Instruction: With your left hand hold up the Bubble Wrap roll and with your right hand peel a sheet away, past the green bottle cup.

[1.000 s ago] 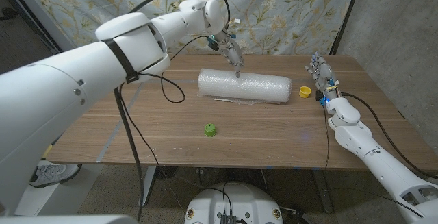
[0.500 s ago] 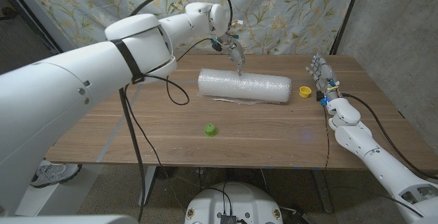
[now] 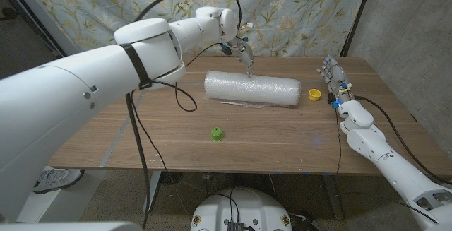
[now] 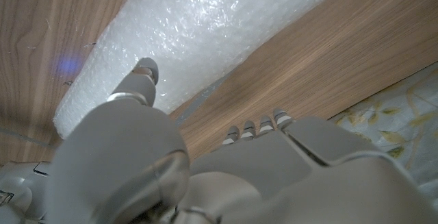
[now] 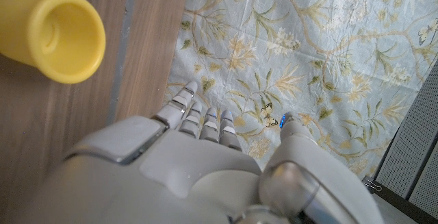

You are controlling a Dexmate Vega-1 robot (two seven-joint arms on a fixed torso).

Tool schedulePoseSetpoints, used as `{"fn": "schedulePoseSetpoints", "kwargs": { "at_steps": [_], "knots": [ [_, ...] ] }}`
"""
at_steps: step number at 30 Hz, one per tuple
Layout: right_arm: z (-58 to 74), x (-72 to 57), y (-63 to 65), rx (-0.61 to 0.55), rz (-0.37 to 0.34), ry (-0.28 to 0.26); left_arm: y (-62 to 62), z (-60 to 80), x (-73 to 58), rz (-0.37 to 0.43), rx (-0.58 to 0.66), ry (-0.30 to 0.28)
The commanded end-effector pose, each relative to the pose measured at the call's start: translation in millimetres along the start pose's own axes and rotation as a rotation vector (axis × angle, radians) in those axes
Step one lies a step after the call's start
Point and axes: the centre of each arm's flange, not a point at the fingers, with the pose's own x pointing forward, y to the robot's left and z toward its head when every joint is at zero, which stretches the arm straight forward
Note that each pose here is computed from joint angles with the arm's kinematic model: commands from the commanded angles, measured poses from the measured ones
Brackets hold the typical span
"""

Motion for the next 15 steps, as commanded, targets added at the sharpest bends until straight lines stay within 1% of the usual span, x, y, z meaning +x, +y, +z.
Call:
{"fn": "schedulePoseSetpoints", "kwargs": {
  "at_steps": [1,7,15],
  "knots": [
    [0.4,1.3,1.0,-0.010,0.005,0.011,-3.3,4.5,2.6,-0.011,-0.029,-0.020],
    [0.7,3.8,3.0,-0.010,0.011,0.015,-0.1,6.2,0.4,-0.009,-0.029,-0.026],
    [3.0,5.7,2.9,-0.017,0.017,0.021,-0.4,8.1,-0.3,-0.021,-0.041,-0.037]
  ]
}}
